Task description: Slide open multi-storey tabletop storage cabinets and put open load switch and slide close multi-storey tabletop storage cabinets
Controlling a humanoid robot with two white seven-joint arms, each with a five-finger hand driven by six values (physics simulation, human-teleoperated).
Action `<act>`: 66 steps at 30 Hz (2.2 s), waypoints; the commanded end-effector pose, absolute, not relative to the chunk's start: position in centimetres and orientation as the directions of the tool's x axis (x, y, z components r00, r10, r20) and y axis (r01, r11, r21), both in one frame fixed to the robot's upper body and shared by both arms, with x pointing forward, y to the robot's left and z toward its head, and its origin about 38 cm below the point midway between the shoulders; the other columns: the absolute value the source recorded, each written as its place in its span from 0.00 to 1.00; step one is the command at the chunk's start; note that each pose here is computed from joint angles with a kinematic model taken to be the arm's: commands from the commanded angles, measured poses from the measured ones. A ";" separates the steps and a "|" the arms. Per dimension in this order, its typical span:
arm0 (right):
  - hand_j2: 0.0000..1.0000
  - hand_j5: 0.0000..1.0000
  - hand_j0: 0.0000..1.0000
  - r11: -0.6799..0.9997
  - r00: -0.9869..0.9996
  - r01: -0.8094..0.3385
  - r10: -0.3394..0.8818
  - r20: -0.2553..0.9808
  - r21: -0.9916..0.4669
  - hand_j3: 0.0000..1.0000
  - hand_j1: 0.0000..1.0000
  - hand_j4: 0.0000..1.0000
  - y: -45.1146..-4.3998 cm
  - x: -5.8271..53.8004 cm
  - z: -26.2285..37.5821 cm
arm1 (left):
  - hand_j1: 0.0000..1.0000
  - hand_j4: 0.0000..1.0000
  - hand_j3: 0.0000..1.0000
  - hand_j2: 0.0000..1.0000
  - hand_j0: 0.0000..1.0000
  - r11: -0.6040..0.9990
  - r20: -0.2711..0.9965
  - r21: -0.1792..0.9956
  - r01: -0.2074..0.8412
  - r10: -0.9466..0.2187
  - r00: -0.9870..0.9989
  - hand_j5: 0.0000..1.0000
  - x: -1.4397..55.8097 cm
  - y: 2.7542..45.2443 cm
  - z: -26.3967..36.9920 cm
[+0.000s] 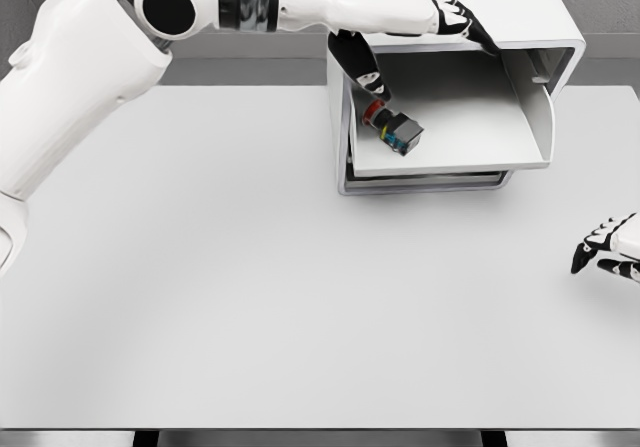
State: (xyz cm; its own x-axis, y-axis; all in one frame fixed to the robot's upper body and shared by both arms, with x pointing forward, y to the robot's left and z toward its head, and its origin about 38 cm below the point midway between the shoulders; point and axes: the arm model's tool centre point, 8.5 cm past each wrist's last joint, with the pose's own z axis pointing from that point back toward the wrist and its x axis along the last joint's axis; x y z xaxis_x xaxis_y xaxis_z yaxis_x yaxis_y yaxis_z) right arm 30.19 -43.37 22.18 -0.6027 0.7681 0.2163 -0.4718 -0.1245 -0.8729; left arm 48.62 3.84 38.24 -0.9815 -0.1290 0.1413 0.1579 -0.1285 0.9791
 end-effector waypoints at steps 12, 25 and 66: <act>0.36 0.36 0.36 -0.219 -0.764 -0.423 0.608 0.216 -0.880 0.36 0.36 0.36 -36.0 33.3 22.6 | 1.00 1.00 1.00 1.00 1.00 -0.101 0.094 0.989 0.104 -0.101 -0.990 1.00 42.7 14.7 42.4; 0.46 0.46 0.46 -0.207 -0.824 -0.344 0.533 0.189 -0.916 0.46 0.46 0.46 -32.4 35.8 24.5 | 1.00 1.00 1.00 1.00 1.00 -0.128 0.165 0.971 0.202 -0.254 -0.953 1.00 43.3 21.2 38.6; 0.47 0.47 0.47 -0.231 -0.828 -0.369 0.522 0.205 -0.900 0.47 0.47 0.47 -30.8 38.6 23.2 | 1.00 1.00 1.00 1.00 1.00 -0.193 0.256 0.867 0.460 -0.618 -0.743 1.00 40.8 36.8 29.5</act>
State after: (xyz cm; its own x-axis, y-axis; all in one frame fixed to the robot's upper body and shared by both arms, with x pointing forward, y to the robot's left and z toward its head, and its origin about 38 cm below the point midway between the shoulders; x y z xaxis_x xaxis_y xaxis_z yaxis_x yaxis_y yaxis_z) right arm 39.39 -31.55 21.41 -0.7953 0.5544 0.2452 -0.4151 -0.2032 -0.8868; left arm 40.82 36.75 29.48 -0.7454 -0.6164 0.2538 0.4585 -0.1977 0.8664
